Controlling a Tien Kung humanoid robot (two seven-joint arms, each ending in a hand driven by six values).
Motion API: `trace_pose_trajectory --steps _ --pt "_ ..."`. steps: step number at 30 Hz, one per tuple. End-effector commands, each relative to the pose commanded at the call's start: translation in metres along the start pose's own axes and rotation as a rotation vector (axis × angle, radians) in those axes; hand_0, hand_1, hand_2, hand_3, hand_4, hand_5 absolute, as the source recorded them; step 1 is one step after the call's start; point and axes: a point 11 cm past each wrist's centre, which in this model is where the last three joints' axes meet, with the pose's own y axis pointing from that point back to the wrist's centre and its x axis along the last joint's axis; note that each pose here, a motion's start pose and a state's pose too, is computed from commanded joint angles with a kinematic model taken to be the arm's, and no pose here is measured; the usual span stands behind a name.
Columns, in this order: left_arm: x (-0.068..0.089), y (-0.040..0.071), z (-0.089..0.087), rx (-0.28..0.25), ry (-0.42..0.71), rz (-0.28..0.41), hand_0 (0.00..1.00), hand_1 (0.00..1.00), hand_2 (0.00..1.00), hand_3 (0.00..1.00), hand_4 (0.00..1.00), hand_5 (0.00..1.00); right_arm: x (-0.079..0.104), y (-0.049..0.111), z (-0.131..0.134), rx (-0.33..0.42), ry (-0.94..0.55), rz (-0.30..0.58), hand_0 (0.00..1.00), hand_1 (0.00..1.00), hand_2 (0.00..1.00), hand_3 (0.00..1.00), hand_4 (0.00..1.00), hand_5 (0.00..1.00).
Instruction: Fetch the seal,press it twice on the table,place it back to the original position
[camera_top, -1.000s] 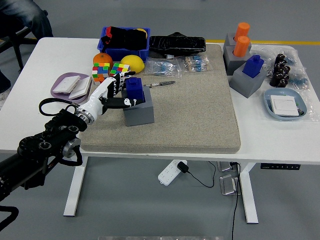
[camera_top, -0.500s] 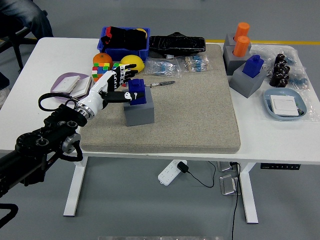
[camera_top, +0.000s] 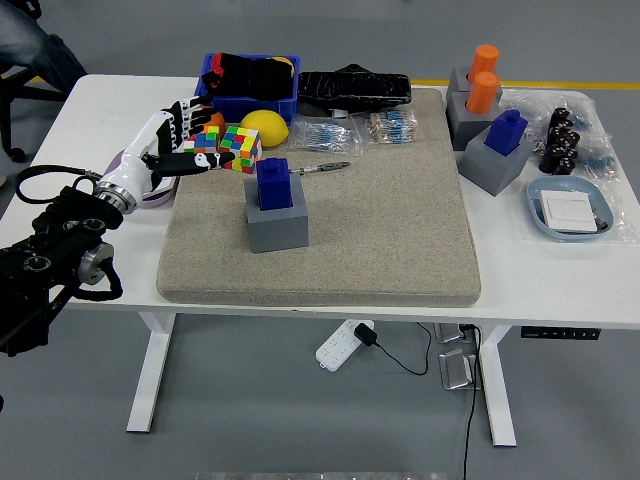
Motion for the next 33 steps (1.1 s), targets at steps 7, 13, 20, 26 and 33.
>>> trace_pose_trajectory --steps 7,13,20,26,33 --pt "0.03 0.006 0.001 0.003 -0.029 0.054 0.862 0.835 0.795 0.845 0.993 0.027 0.001 0.0 -0.001 0.001 -0.004 0.002 0.768 0.673 0.648 0.616 0.796 0.499" --pt "0.053 0.009 0.008 -0.009 -0.045 0.093 0.676 0.777 0.793 0.844 0.98 0.018 0.001 0.0 -0.003 0.005 -0.006 0.002 0.767 0.673 0.648 0.616 0.796 0.5" --pt "0.075 0.014 0.015 -0.022 -0.069 0.128 0.38 0.652 0.794 0.844 0.976 0.016 0.002 0.0 0.0 0.0 -0.007 0.005 0.768 0.673 0.648 0.617 0.796 0.5" --pt "0.092 0.018 0.02 -0.028 -0.086 0.154 0.349 0.62 0.798 0.845 0.974 0.017 0.002 0.0 -0.001 0.001 -0.01 0.005 0.767 0.672 0.648 0.617 0.796 0.5" --pt "0.113 0.027 0.022 -0.027 -0.111 0.19 0.745 0.755 0.799 0.842 0.952 0.002 0.003 0.0 -0.001 0.002 -0.011 0.007 0.767 0.673 0.648 0.617 0.796 0.5"
